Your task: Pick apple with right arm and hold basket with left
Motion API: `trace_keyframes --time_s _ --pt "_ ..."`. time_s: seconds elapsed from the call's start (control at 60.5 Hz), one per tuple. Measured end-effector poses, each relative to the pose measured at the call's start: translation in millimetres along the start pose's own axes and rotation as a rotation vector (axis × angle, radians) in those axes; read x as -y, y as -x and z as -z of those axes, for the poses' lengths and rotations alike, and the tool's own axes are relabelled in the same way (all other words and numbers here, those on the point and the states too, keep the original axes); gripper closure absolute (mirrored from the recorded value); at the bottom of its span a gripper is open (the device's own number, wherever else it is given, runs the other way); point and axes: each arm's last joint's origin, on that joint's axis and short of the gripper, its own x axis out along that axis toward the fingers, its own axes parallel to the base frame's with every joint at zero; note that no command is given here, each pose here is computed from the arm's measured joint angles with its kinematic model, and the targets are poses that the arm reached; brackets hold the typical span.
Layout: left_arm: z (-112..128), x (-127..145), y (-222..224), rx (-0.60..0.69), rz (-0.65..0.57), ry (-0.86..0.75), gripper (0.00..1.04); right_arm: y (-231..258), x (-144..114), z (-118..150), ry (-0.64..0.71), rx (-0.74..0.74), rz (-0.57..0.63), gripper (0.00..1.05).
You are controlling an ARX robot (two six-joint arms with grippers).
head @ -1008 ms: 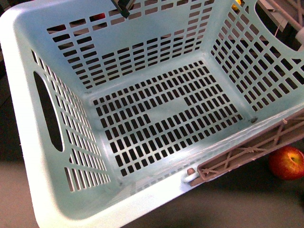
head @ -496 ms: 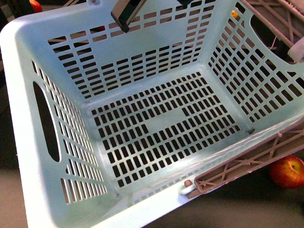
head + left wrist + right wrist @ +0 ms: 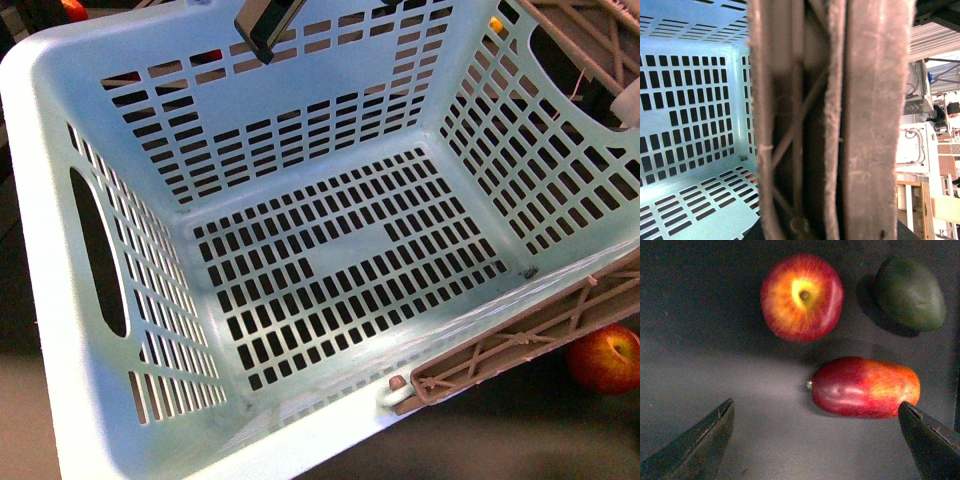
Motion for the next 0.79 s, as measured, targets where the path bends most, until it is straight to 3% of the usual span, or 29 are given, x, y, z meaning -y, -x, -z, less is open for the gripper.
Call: trace_keyframes --time_s 0.793 --pt "0 0 0 0.002 -0.001 0.000 0.90 -75 -4 -48 -0.009 -0.060 -0.004 0.09"
